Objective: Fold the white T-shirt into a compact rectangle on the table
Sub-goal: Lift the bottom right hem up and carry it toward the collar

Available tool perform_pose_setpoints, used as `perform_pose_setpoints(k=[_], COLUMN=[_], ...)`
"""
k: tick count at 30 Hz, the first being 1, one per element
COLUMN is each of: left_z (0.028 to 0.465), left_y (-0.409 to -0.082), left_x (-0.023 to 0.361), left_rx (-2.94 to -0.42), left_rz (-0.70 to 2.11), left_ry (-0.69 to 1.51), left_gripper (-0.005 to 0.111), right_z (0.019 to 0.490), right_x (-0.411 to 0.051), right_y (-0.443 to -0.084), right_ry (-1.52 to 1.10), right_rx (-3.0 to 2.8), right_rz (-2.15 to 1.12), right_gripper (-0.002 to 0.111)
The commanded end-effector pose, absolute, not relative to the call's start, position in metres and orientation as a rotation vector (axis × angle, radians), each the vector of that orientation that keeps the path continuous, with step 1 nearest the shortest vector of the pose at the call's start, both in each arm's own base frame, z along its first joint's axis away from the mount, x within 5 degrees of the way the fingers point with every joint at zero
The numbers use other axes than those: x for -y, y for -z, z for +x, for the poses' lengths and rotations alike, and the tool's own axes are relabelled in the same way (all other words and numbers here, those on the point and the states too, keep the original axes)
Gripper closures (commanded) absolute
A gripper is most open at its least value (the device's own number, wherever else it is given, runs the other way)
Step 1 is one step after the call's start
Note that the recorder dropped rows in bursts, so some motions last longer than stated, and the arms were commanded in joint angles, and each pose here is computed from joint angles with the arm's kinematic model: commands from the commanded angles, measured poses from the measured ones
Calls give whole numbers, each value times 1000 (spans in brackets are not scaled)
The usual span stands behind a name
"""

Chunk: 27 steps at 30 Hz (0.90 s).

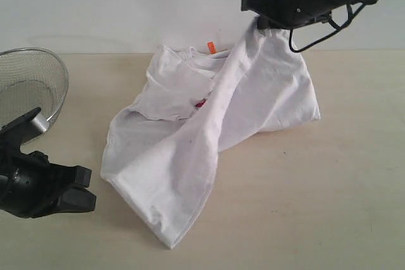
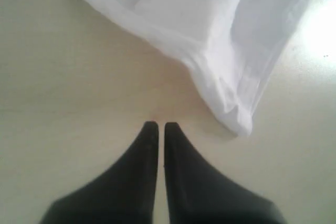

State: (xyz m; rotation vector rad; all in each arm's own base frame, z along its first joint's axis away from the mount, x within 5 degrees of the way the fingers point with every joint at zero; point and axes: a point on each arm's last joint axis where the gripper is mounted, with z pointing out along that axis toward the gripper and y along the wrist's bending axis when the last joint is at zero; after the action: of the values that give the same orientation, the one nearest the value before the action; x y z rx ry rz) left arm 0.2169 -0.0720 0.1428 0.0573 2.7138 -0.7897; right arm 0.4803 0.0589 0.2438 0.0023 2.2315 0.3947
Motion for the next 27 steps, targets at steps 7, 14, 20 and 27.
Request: perform_pose_setpoints(k=[7, 14, 20, 27], left_z=[218, 215, 215, 215], left_y=[-144, -145, -145, -145], left_x=[72, 75, 75, 75], left_rx=[-2705, -2716, -2715, -2712], left_rz=[67, 94, 107, 122], left_ry=[792, 852, 848, 845], left_gripper=[102, 102, 102, 102], right_z=[545, 569, 577, 578], right_x=[-62, -36, -17, -17], right_y=[-235, -192, -170, -170], right_ry=[-437, -446, -394, -361], right_rx=[-2118, -2137, -2113, -2105], right_rz=[48, 184, 224, 179], right_gripper=[108, 108, 108, 66])
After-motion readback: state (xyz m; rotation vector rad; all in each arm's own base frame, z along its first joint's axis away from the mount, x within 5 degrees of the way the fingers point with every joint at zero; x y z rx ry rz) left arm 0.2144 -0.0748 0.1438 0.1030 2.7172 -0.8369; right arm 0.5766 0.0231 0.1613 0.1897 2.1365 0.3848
